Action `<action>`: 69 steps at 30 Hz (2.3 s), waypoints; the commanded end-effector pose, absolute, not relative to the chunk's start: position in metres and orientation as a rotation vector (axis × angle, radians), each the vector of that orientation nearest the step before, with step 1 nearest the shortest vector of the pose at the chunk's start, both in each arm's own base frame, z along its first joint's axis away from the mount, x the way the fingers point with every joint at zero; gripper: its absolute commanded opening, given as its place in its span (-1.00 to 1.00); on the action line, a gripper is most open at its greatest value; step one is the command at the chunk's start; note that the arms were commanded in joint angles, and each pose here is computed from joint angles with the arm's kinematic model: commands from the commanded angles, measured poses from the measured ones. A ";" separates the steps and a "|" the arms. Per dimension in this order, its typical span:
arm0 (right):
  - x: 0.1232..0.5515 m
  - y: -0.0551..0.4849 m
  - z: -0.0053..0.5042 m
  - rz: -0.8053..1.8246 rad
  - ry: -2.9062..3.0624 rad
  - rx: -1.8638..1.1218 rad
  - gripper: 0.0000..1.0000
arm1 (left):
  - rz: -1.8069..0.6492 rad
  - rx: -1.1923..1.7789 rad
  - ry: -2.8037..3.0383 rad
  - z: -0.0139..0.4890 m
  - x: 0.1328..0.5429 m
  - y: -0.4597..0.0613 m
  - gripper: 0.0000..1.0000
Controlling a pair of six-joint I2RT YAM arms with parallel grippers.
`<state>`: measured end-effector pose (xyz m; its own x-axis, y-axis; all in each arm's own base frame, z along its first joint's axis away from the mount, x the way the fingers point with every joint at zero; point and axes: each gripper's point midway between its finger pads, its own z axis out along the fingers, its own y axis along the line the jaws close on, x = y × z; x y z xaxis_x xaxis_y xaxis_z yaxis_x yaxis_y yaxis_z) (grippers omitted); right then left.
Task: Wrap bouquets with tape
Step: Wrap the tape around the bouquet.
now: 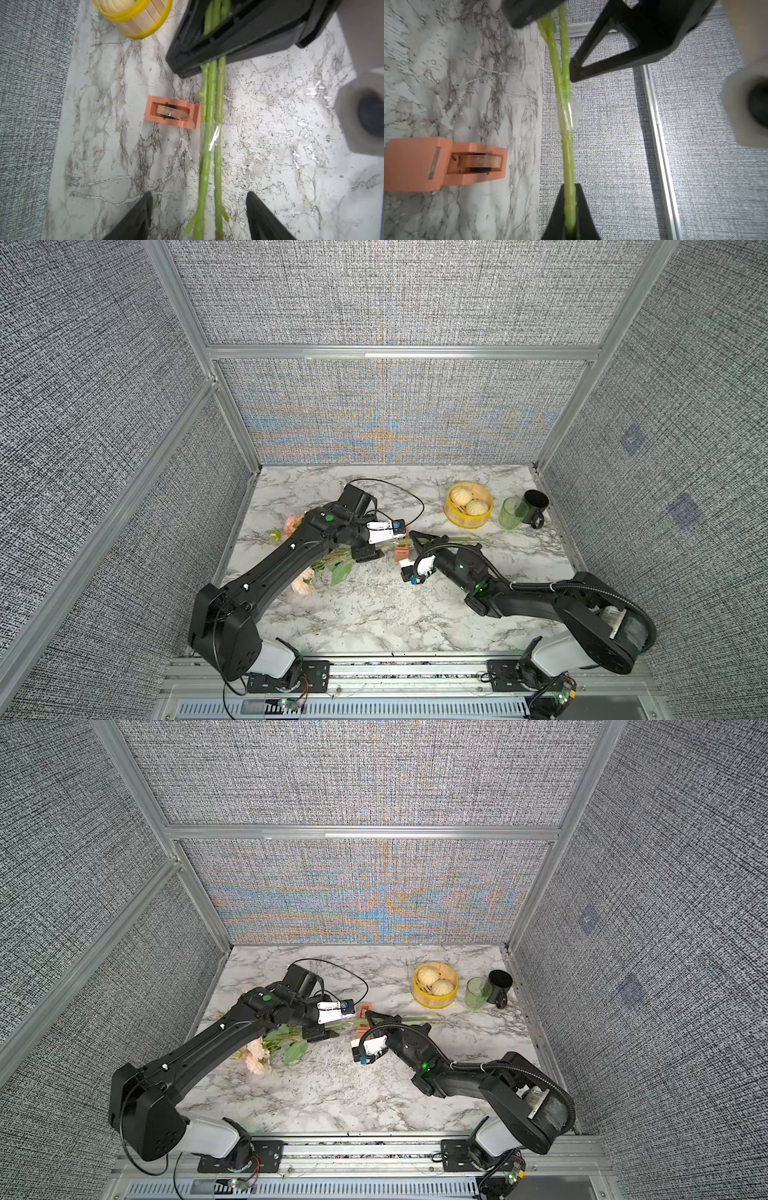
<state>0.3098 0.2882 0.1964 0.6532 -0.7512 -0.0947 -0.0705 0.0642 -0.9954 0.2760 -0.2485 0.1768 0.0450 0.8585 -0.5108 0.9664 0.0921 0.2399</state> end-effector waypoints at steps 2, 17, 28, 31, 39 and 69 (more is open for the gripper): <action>0.307 0.281 0.234 -0.686 0.662 -1.298 -1.00 | -0.351 1.836 1.862 0.169 0.268 -0.250 0.36; 0.293 0.276 0.231 -0.807 0.605 -1.405 -1.00 | -0.372 1.844 1.916 0.167 0.273 -0.251 -0.97; 0.207 0.251 0.193 0.023 1.431 -1.721 -0.06 | -0.213 1.756 1.679 0.200 0.296 -0.257 -1.00; 0.176 0.251 0.223 0.374 1.649 -1.580 0.13 | -0.193 1.731 1.624 0.211 0.299 -0.260 -1.00; 0.207 0.219 0.325 0.556 1.845 -0.995 0.52 | 0.088 1.829 1.454 0.212 0.296 -0.263 -1.00; 0.246 0.264 0.182 0.855 2.501 -1.357 0.49 | 0.508 1.909 1.228 0.190 0.271 -0.268 -1.00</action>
